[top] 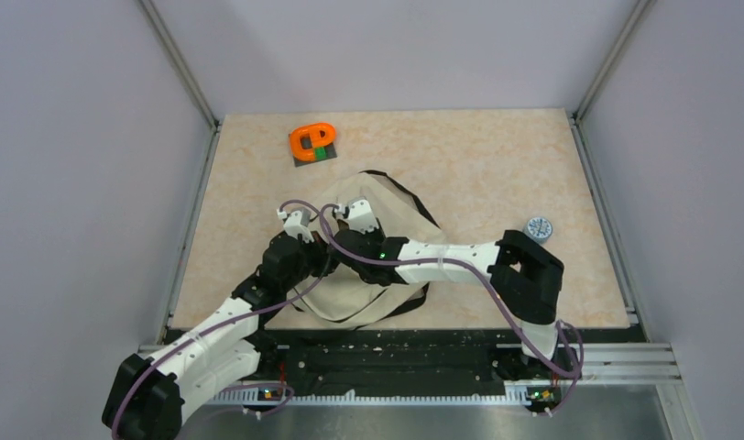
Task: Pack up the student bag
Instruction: Place the stationery in the student bag, then pick up the stationery from the center of the board.
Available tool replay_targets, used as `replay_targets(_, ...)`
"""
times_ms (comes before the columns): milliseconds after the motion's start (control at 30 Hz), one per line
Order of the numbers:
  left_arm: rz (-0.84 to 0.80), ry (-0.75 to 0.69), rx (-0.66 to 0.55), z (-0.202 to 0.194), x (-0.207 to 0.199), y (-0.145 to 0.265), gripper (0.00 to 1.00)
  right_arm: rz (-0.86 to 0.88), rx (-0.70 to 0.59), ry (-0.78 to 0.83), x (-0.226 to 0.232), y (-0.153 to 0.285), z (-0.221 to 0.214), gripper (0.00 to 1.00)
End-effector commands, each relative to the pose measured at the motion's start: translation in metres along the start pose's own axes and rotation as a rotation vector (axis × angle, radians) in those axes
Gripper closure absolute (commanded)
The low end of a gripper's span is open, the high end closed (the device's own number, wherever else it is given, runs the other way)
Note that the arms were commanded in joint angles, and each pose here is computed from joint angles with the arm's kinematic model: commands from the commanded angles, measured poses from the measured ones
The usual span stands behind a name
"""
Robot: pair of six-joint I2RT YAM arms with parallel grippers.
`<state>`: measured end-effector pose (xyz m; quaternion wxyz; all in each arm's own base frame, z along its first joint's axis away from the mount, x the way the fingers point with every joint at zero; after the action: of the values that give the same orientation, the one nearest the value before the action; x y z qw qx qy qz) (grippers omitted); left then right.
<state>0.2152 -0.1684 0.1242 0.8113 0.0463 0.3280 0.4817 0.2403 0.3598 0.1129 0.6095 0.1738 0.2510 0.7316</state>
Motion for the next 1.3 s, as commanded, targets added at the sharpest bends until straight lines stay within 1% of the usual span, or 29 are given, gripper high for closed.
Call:
replay_targets(0, -0.046, -0.005, -0.042, 0.012, -0.011, 0.002, 1.00, -0.049, -0.049, 0.026, -0.007, 0.000, 0.015, 0.66)
replay_targets(133, -0.047, -0.005, -0.039, 0.012, -0.011, 0.002, 1.00, 0.065, -0.053, 0.031, 0.005, 0.006, 0.021, 0.66)
replay_targets(300, -0.044, -0.007, -0.038, 0.013, -0.011, 0.001, 1.00, 0.231, -0.063, 0.048, 0.016, 0.027, 0.031, 0.64)
replay_targets(500, -0.034, -0.011, -0.038, 0.013, -0.009, 0.000, 1.00, 0.482, -0.103, 0.013, 0.015, 0.075, 0.046, 0.56)
replay_targets(567, -0.028, -0.012, -0.039, 0.014, -0.008, 0.000, 1.00, 0.513, -0.112, 0.008, 0.004, 0.090, 0.049, 0.55)
replay_targets(633, -0.021, -0.017, -0.041, 0.014, -0.007, 0.000, 1.00, 0.488, -0.102, 0.004, -0.014, 0.098, 0.048, 0.54)
replay_targets(733, -0.009, -0.029, -0.033, 0.014, -0.005, 0.000, 1.00, 0.397, -0.069, -0.019, -0.049, 0.101, 0.042, 0.52)
replay_targets(867, 0.013, -0.034, -0.034, 0.013, -0.002, 0.000, 1.00, 0.207, 0.041, -0.130, -0.115, 0.089, 0.018, 0.49)
replay_targets(933, 0.010, -0.030, -0.038, 0.014, -0.002, 0.001, 1.00, 0.079, 0.108, -0.208, -0.156, 0.079, 0.000, 0.46)
replay_targets(1000, 0.001, -0.025, -0.043, 0.015, -0.004, 0.001, 1.00, 0.003, 0.155, -0.290, -0.191, 0.075, -0.018, 0.43)
replay_targets(1033, -0.003, -0.024, -0.044, 0.015, -0.005, 0.001, 1.00, -0.026, 0.172, -0.332, -0.205, 0.073, -0.026, 0.40)
replay_targets(1133, -0.001, -0.023, -0.041, 0.015, -0.005, 0.000, 1.00, -0.097, 0.186, -0.463, -0.239, 0.076, -0.047, 0.23)
replay_targets(1167, -0.001, -0.023, -0.041, 0.015, -0.005, -0.001, 1.00, -0.115, 0.178, -0.500, -0.246, 0.079, -0.051, 0.19)
replay_targets(1233, -0.001, -0.022, -0.037, 0.015, -0.005, -0.001, 1.00, -0.147, 0.158, -0.573, -0.256, 0.084, -0.060, 0.12)
replay_targets(1267, -0.002, -0.023, -0.037, 0.014, -0.005, -0.002, 1.00, -0.149, 0.143, -0.600, -0.258, 0.086, -0.062, 0.11)
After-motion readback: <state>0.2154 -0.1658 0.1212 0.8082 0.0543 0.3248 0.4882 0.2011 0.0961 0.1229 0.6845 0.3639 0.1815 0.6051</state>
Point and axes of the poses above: each gripper's point midway between its finger pads, its own y axis back along the fingers, its own x axis along the line the jaws close on, z = x × y, the point moved 3 cm from there along y, back along the fingers, and after that the axes turned 9 degrees about -y, right-handed, at the moved point
